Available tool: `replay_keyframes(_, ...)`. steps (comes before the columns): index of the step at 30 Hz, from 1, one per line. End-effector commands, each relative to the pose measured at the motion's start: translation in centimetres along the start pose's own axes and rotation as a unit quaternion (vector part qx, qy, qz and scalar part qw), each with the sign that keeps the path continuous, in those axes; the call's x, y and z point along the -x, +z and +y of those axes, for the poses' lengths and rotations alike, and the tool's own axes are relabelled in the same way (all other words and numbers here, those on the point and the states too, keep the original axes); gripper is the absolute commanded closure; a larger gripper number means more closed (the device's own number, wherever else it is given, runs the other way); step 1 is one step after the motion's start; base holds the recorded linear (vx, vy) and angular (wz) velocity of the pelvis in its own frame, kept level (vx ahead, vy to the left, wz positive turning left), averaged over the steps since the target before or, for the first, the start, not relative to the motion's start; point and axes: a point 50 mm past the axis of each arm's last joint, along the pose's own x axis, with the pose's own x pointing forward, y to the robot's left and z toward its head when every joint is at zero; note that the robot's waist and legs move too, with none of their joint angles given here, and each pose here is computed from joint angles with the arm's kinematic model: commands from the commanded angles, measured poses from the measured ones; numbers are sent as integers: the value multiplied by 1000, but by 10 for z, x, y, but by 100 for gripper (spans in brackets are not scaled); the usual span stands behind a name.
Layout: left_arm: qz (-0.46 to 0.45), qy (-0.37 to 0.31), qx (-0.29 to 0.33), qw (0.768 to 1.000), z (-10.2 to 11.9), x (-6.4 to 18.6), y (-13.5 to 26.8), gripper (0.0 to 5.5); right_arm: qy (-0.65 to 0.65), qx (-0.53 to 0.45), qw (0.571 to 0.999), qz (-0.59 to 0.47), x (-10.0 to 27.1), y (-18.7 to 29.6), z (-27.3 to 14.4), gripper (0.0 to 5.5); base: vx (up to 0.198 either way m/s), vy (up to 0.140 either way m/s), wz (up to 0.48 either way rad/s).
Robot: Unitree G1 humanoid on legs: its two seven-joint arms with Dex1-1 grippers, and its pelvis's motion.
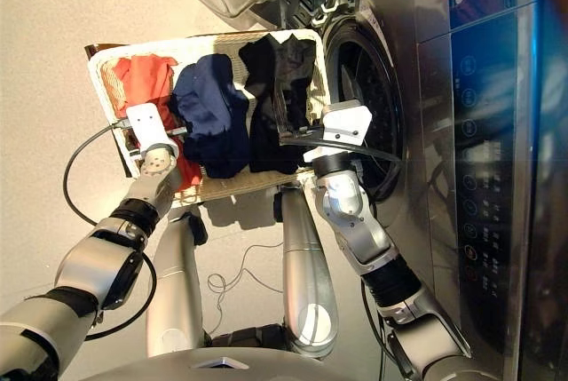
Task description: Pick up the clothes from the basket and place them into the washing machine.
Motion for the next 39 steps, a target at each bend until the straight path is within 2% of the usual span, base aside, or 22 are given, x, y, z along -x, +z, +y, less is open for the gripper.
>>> replay_keyframes(1,-20,46,17,999,16,-7,10,0,21,-34,994,-102,1,37,6,0,0,0,0)
replay_keyframes(13,3,68,13,998,35,-12,4,0,37,-44,992,-111,-2,42,5,0,-7,10,-2)
replay_keyframes(19,0,53,3,999,33,-14,8,0,48,-63,992,-103,0,41,6,0,0,0,0)
replay_keyframes(20,-2,51,3,999,32,-14,9,110,49,-67,991,-100,1,40,6,0,0,0,0)
replay_keyframes(21,-2,47,2,999,31,-15,9,265,51,-75,991,-97,1,40,6,0,0,0,0)
replay_keyframes(22,-3,46,1,999,31,-15,10,550,53,-79,991,-95,2,39,6,0,0,0,0)
replay_keyframes(32,-29,4,-5,1000,10,-5,9,550,73,-135,987,-58,4,29,10,0,0,0,0)
replay_keyframes(37,-72,-19,-30,997,-2,9,3,550,61,-79,993,-64,2,27,6,0,0,0,0)
replay_keyframes(39,-106,-45,-30,993,-7,26,-3,550,42,-51,997,-51,0,17,2,0,0,0,0)
